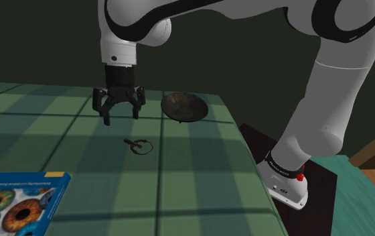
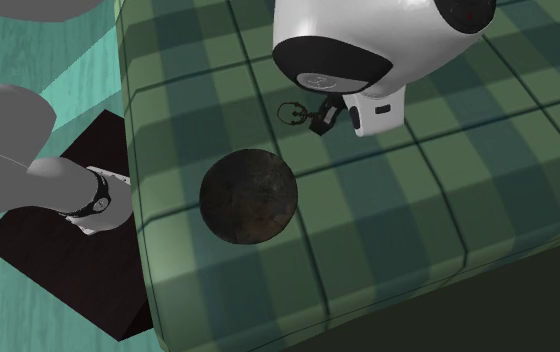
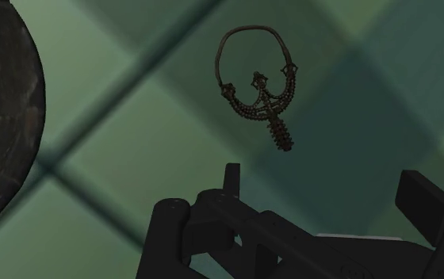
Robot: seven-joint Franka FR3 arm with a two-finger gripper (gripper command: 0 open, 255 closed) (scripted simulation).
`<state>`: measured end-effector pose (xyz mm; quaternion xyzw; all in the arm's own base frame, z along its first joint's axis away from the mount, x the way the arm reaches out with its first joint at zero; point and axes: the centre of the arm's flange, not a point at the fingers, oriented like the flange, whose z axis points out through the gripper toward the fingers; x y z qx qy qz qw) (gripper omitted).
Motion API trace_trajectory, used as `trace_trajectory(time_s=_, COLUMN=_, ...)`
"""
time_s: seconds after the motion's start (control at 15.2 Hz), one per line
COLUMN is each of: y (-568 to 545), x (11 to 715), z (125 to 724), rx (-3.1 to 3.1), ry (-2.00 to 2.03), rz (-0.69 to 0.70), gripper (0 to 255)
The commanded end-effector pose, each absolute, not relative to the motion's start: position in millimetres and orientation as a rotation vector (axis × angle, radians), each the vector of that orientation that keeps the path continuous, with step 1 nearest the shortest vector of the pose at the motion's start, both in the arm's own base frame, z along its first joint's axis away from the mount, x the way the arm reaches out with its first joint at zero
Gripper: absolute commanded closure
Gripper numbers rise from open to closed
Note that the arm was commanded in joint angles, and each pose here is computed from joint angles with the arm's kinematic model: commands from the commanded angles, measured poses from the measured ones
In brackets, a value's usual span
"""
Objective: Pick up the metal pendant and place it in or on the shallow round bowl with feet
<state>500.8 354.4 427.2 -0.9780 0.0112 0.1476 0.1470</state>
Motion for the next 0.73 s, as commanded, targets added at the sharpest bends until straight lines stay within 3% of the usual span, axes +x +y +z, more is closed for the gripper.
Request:
trace_trajectory(time_s=0.0, y=355.3, x=498.8, z=422.2, rx=-2.815, ry=0.032, rz=0.424, gripper=0)
trace_trajectory(time_s=0.4, y=355.4, x=498.8, z=422.2, rx=-2.814, ry=0.032, rz=0.424, gripper=0)
trace_trajectory(time_s=0.46, y=355.4, x=498.8, z=422.2, rx=-2.814, ry=0.032, rz=0.424, gripper=255)
trace_trajectory(time_s=0.66, y=355.4, x=498.8, z=422.2, rx=-2.814, ry=0.032, rz=0.424, gripper=255)
